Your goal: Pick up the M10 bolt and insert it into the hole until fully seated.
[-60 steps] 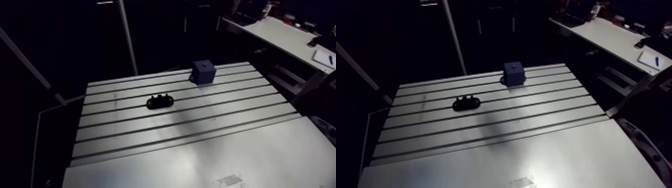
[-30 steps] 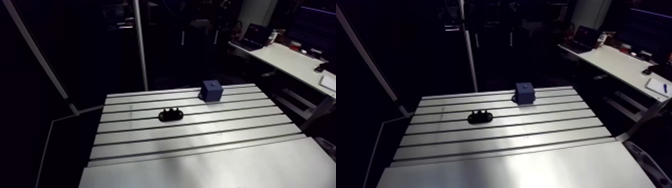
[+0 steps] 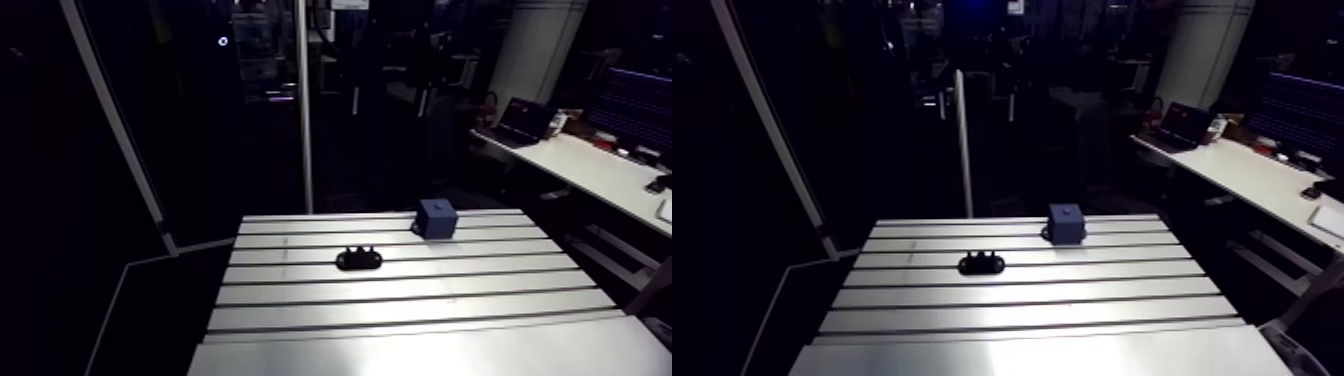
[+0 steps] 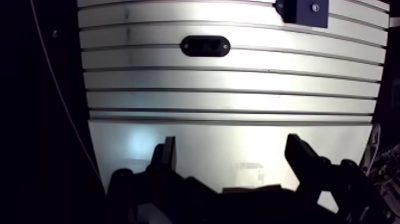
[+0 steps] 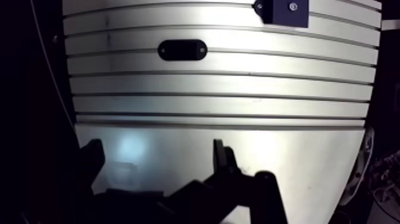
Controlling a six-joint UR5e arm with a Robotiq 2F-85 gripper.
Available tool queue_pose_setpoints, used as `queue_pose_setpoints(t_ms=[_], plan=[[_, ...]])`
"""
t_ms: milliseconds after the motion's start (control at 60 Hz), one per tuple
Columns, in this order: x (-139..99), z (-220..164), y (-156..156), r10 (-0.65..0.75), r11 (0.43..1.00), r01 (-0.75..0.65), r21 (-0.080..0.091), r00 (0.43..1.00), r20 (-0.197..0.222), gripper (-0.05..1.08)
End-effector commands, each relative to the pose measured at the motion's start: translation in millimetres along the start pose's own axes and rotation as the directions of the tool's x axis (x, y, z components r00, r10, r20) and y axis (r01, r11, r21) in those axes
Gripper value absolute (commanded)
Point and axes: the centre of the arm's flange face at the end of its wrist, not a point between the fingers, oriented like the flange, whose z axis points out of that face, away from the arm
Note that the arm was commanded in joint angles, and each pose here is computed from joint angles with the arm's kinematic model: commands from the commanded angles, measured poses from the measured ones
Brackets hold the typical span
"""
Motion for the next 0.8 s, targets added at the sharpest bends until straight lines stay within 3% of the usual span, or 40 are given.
queue_pose_setpoints(t_ms=[17, 100, 217, 433, 800], plan=[[-36.6, -19.5, -17.2, -0.022, 1.0, 0.022, -0.006, 1.0, -0.02, 0.01], [-39.1, -16.9, -15.9, -0.023, 1.0, 0.023, -0.02, 1.0, -0.013, 0.01], [-39.7, -10.5, -11.8, -0.023, 0.998, 0.023, -0.059, 1.0, 0.002, 0.01], [-31.4, -14.7, -2.6, -0.027, 0.994, 0.024, -0.102, 0.999, -0.026, 0.01], [-28.0, -11.1, -3.5, -0.025, 0.996, 0.024, -0.088, 0.999, -0.02, 0.01]])
